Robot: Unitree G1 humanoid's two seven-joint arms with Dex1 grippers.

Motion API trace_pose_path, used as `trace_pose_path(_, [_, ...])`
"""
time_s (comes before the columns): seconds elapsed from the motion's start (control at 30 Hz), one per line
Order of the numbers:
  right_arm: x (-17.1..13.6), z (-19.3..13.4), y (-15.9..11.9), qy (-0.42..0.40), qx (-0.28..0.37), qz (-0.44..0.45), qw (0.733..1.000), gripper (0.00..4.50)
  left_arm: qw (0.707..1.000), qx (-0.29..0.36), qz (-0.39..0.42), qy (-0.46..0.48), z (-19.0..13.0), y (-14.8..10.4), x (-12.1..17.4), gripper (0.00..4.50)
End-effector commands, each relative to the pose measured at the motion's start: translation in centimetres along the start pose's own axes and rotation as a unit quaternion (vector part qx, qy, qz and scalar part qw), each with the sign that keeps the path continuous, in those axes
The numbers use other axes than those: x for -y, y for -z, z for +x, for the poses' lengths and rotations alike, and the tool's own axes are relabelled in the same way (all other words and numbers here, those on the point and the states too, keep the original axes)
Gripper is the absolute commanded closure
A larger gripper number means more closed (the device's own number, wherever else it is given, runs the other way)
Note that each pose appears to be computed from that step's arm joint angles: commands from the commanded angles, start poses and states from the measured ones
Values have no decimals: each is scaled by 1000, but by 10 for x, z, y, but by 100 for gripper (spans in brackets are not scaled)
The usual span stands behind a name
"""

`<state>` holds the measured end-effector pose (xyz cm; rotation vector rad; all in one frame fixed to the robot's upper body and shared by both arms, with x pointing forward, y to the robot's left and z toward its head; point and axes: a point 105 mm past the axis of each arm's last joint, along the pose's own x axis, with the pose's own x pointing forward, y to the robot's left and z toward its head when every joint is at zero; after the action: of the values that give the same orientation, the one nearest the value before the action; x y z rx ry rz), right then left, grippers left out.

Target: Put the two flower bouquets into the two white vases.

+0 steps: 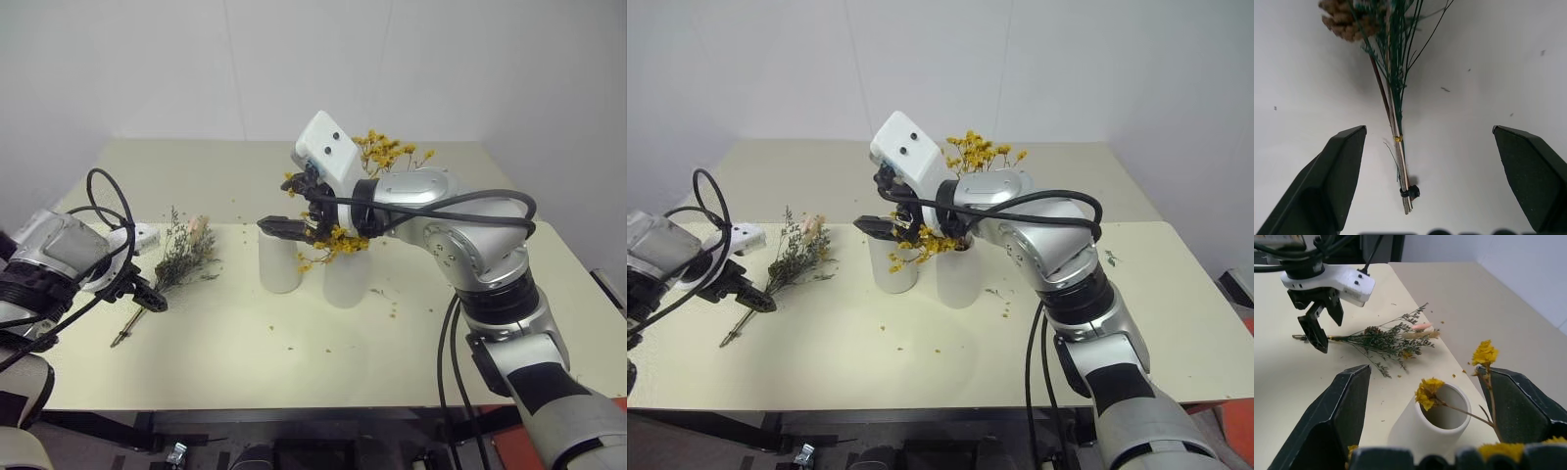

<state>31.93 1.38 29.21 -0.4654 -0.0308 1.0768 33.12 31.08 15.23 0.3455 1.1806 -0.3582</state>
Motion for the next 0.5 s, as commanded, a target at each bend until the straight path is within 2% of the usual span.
trace_pose_path(0.03, [6,-7,-6,16,13,-6,1000,37,1000,-8,-6,-19,5,3,-9,0])
trace_pose_path(0.17, [6,-9,-6,18,14,-7,1000,33,1000,-13,-7,-19,13,3,-10,84])
trace_pose_path(0.4, [6,-10,-6,19,15,-9,1000,33,999,-7,-18,-41,17,0,-18,308])
trace_pose_path(0.5, [6,-10,-6,19,16,-10,1000,33,999,-4,-14,-41,17,-1,-20,391])
